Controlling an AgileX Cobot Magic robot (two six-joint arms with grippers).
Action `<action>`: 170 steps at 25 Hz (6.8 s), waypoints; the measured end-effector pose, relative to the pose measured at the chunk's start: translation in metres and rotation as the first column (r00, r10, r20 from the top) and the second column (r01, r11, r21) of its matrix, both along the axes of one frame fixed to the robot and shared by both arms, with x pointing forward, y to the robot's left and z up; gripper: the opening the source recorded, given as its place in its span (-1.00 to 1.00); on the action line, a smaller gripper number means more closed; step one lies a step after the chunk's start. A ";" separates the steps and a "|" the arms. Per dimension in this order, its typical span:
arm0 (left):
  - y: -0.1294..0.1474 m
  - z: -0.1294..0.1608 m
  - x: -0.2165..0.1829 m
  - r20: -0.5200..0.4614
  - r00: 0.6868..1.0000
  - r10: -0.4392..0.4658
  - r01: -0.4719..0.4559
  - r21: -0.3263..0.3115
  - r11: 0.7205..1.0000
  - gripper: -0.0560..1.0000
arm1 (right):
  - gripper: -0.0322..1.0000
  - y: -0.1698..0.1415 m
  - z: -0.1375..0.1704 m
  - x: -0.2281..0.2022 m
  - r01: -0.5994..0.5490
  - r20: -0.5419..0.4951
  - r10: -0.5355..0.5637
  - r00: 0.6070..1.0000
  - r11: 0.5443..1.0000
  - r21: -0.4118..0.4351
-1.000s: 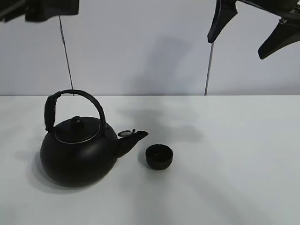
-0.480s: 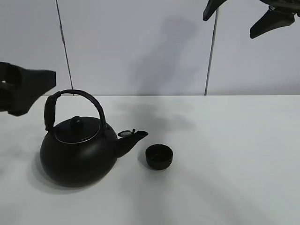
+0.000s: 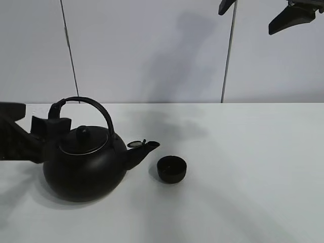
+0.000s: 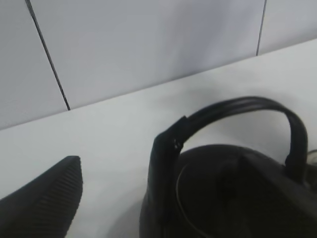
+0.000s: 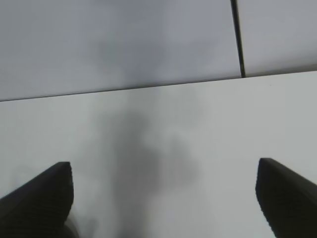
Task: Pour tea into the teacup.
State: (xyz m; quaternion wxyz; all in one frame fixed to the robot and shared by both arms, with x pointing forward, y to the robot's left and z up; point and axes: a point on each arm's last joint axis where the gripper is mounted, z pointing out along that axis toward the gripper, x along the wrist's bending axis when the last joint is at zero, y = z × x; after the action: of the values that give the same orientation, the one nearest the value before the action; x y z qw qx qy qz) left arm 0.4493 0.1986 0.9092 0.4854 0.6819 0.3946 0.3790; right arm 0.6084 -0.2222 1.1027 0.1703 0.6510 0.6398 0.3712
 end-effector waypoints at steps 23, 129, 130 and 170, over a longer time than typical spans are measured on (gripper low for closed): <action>0.003 0.000 0.024 0.040 0.999 0.034 -0.034 0.013 0.999 0.25 | 0.41 0.000 0.000 0.000 0.001 0.003 -0.001 1.000 1.000 0.001; -0.055 0.013 0.105 0.049 0.955 -0.292 0.254 0.370 0.894 -0.71 | 0.41 0.000 0.002 0.001 0.006 0.022 -0.006 1.000 1.000 0.006; -0.055 0.013 0.105 0.049 0.955 -0.292 0.254 0.370 0.894 -0.71 | 0.41 0.000 0.002 0.001 0.006 0.022 -0.006 1.000 1.000 0.006; -0.050 0.013 0.106 0.005 0.985 -0.172 0.167 0.196 0.966 -0.71 | 0.41 0.000 0.002 0.001 0.006 0.022 -0.006 1.000 1.000 0.006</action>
State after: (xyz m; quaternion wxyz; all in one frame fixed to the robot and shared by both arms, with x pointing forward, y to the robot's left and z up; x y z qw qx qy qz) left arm 0.5555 0.1485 0.9224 0.4512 0.7532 0.2906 0.3803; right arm 0.6099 -0.2222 1.1042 0.1763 0.6493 0.6348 0.3799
